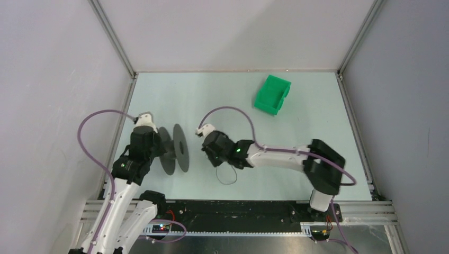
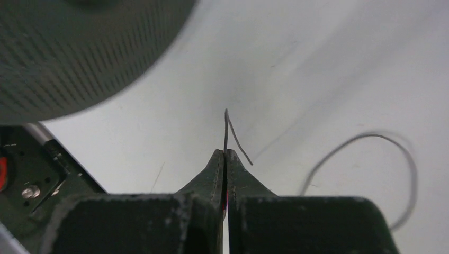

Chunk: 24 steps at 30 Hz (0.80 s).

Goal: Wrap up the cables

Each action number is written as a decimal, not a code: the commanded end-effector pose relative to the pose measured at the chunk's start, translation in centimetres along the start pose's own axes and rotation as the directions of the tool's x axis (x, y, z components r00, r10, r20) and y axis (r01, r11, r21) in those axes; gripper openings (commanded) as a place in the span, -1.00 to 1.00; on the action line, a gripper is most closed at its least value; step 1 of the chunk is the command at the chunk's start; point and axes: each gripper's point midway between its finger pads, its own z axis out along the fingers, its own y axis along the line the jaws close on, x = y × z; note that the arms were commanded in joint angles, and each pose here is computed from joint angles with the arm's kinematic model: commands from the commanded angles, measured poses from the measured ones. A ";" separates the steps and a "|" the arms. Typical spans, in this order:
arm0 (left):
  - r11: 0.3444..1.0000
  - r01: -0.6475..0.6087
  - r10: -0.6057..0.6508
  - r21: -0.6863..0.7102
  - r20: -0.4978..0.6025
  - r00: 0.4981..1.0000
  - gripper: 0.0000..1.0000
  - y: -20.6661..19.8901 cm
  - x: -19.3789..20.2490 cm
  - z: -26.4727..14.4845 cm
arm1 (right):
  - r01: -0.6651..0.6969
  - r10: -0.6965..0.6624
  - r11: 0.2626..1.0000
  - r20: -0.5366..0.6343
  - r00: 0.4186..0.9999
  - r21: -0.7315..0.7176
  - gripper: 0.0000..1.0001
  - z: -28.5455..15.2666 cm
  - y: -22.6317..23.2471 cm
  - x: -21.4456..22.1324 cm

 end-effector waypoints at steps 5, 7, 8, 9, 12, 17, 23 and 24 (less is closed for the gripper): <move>0.874 -0.213 0.221 0.438 0.034 0.975 -0.75 -8.7 -0.4 -0.4 | 0.040 0.005 0.983 0.241 0.970 -0.180 -1.00 -10.7 -3.1 -7.9; 0.829 -0.279 0.278 0.484 0.076 0.958 -0.70 -10.1 -0.5 -1.0 | 0.054 0.003 0.980 0.282 0.960 -0.193 -1.00 -12.6 -3.6 -8.7; 0.804 -0.304 0.301 0.511 0.092 0.949 -0.68 -10.9 -0.4 -1.4 | 0.064 0.002 0.977 0.314 0.950 -0.201 -1.00 -13.9 -3.5 -9.4; 0.784 -0.333 0.321 0.523 0.117 0.940 -0.67 -11.3 -0.6 -1.6 | 0.075 -0.004 0.976 0.330 0.944 -0.202 -1.00 -14.4 -3.6 -9.6; 0.709 -0.383 0.355 0.592 0.170 0.919 -0.64 -13.3 -1.0 -3.0 | 0.120 -0.014 0.963 0.400 0.916 -0.241 -1.00 -17.0 -3.3 -10.9; 0.600 -0.433 0.396 0.673 0.221 0.891 -0.48 -15.5 -0.8 -4.7 | 0.155 0.009 0.939 0.472 0.882 -0.308 -1.00 -19.4 -3.2 -12.3; 0.612 -0.441 0.398 0.656 0.226 0.889 -0.20 -15.5 -1.2 -4.6 | 0.206 0.003 0.921 0.535 0.845 -0.330 -1.00 -20.7 -2.9 -13.4; 0.616 -0.443 0.394 0.652 0.232 0.889 -0.18 -15.4 -1.4 -4.7 | 0.214 0.002 0.918 0.542 0.840 -0.335 -1.00 -20.8 -2.9 -13.5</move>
